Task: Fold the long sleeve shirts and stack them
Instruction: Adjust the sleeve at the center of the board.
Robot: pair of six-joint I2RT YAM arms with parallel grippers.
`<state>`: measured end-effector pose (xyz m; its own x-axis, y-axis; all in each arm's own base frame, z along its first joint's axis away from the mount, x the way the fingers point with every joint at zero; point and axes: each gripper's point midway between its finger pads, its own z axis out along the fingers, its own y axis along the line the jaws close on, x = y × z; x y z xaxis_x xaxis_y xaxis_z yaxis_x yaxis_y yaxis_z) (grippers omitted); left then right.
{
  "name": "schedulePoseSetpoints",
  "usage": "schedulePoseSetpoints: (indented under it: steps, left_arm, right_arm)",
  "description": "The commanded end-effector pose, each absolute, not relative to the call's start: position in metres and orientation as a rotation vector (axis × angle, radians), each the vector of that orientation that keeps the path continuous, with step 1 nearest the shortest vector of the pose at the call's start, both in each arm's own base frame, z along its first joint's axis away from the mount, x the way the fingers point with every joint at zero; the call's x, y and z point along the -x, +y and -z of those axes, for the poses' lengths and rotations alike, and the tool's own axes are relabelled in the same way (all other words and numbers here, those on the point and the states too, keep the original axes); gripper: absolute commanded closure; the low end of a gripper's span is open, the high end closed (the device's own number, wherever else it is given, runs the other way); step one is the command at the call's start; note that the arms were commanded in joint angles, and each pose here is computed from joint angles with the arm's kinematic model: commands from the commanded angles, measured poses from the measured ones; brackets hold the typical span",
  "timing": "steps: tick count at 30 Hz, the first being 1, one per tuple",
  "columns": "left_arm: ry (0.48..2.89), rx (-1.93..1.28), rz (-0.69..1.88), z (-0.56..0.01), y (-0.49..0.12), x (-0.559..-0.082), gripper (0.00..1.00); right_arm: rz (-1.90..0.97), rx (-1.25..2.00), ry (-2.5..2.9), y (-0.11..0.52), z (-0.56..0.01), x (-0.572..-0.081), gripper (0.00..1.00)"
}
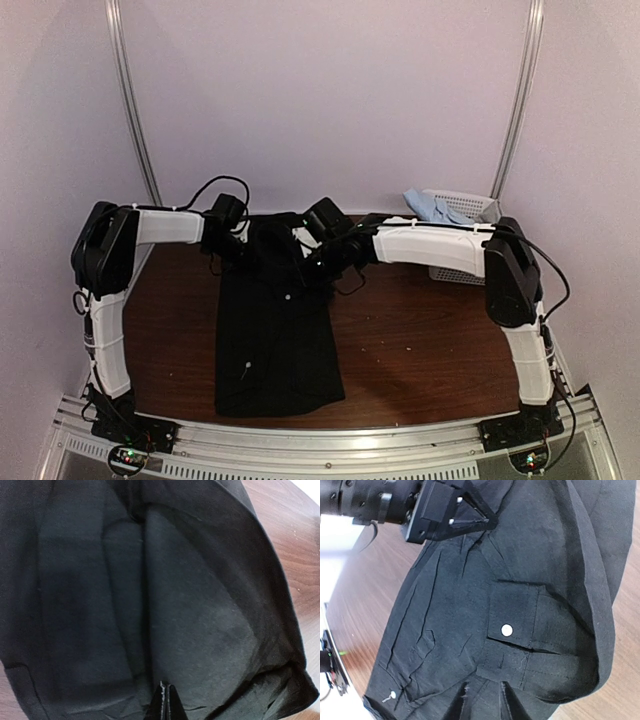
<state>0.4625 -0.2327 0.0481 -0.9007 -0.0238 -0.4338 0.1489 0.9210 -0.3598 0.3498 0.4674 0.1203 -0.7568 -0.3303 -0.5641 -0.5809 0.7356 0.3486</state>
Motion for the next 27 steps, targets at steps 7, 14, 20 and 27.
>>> schedulePoseSetpoints:
  steps: [7, 14, 20, 27]
  left_arm:
    - [2.569, -0.141, 0.598, -0.075, -0.233, -0.478, 1.00]
    - [2.571, -0.142, 0.608, -0.075, -0.233, -0.478, 1.00]
    - [2.578, -0.139, 0.614, -0.073, -0.232, -0.477, 1.00]
    - [2.588, -0.142, 0.619, -0.068, -0.232, -0.476, 0.98]
  right_arm:
    - [-0.337, 0.702, 2.440, 0.473, -0.088, -0.351, 0.40]
    - [-0.226, 0.700, 2.433, 0.473, -0.062, -0.355, 0.32]
    - [-0.186, 0.719, 2.450, 0.476, -0.038, -0.352, 0.31]
    - [-0.167, 0.738, 2.470, 0.476, -0.024, -0.351, 0.39]
